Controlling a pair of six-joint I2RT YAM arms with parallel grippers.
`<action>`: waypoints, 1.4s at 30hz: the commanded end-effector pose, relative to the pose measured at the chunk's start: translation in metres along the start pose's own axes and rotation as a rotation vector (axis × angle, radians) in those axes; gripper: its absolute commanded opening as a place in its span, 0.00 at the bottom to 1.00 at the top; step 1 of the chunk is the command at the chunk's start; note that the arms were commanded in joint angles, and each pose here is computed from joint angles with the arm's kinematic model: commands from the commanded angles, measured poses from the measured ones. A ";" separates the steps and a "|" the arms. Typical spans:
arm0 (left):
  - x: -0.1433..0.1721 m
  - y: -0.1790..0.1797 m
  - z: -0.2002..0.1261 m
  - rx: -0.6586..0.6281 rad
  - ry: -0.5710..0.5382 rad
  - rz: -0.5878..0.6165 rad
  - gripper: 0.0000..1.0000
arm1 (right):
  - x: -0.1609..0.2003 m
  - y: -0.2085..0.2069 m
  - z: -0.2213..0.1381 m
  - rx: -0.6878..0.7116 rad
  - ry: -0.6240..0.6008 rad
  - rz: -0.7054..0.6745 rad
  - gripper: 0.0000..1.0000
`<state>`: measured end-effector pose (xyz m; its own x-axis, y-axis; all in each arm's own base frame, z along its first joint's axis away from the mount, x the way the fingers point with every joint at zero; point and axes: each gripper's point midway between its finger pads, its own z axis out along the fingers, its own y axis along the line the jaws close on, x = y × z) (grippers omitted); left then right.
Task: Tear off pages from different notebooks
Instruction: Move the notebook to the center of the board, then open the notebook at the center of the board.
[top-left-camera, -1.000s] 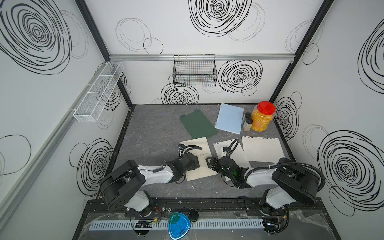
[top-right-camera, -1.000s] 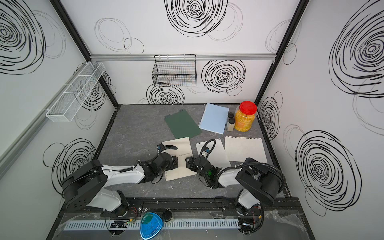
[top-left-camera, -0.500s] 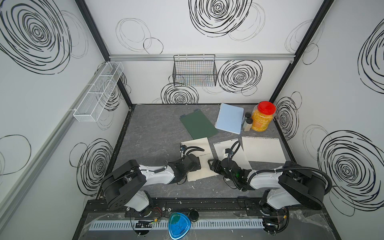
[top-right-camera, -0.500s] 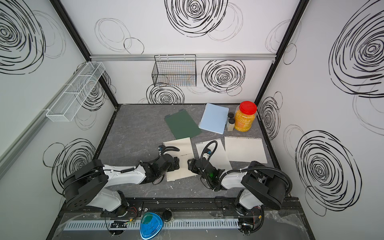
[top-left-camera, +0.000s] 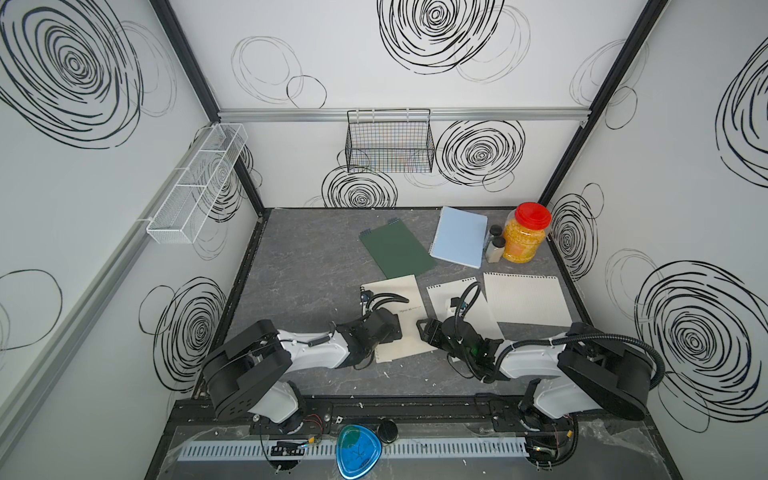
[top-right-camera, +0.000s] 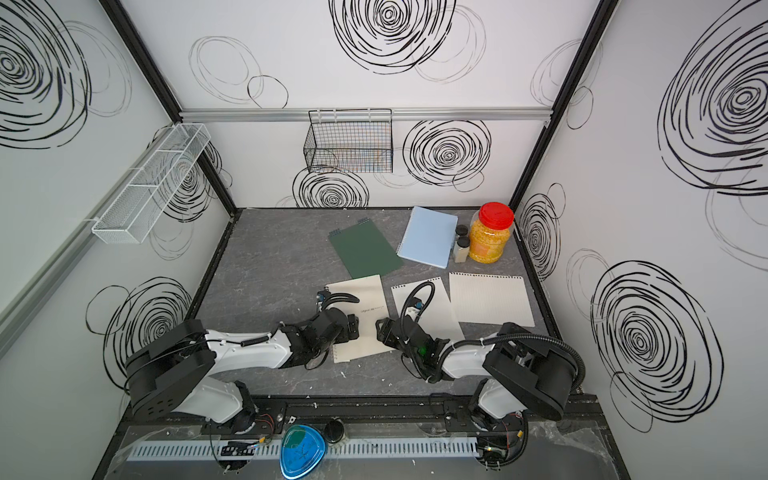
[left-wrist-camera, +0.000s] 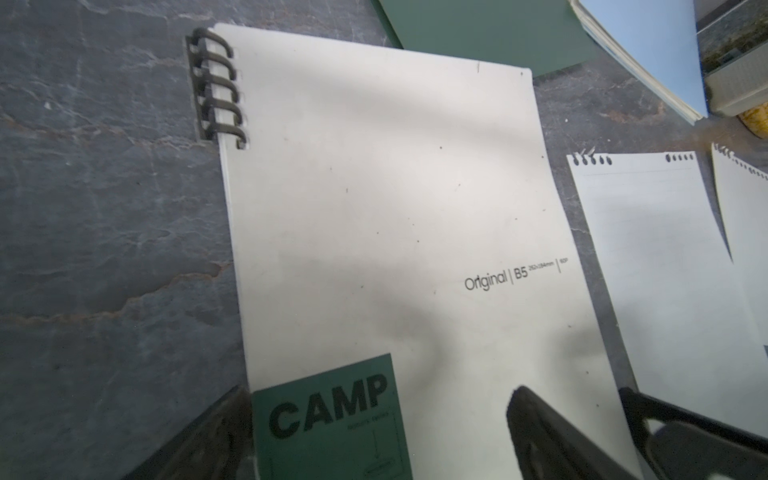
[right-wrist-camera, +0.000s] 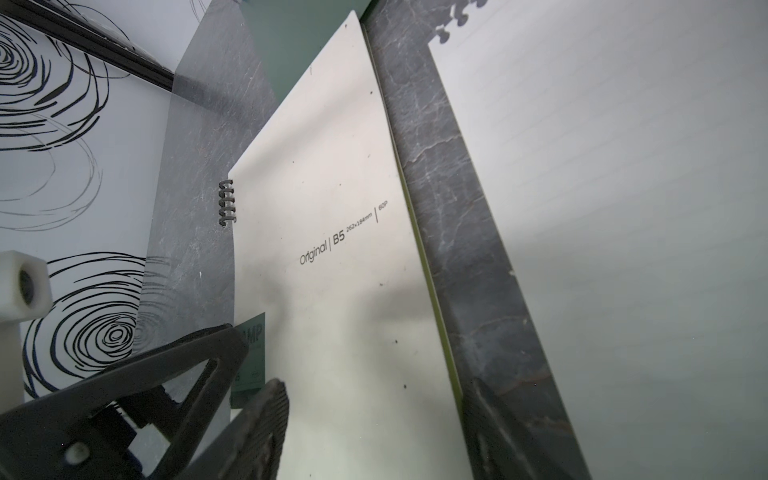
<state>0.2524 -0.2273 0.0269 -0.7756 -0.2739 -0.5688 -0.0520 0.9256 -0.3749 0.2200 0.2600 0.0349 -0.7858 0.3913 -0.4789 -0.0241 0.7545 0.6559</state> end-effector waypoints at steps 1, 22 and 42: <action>0.040 0.029 0.002 -0.070 0.155 -0.001 0.99 | 0.019 -0.040 -0.002 0.132 0.070 -0.027 0.70; 0.045 0.031 0.004 -0.063 0.169 -0.008 0.99 | 0.016 -0.030 -0.003 0.104 0.069 -0.031 0.62; 0.047 0.033 0.003 -0.064 0.168 -0.013 0.99 | 0.007 -0.023 -0.015 0.077 0.028 -0.021 0.46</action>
<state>0.2520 -0.2268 0.0271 -0.7693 -0.2840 -0.5723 -0.0492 0.9194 -0.3901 0.2092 0.2469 0.0292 -0.8059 0.3621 -0.4685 -0.0091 0.7836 0.6212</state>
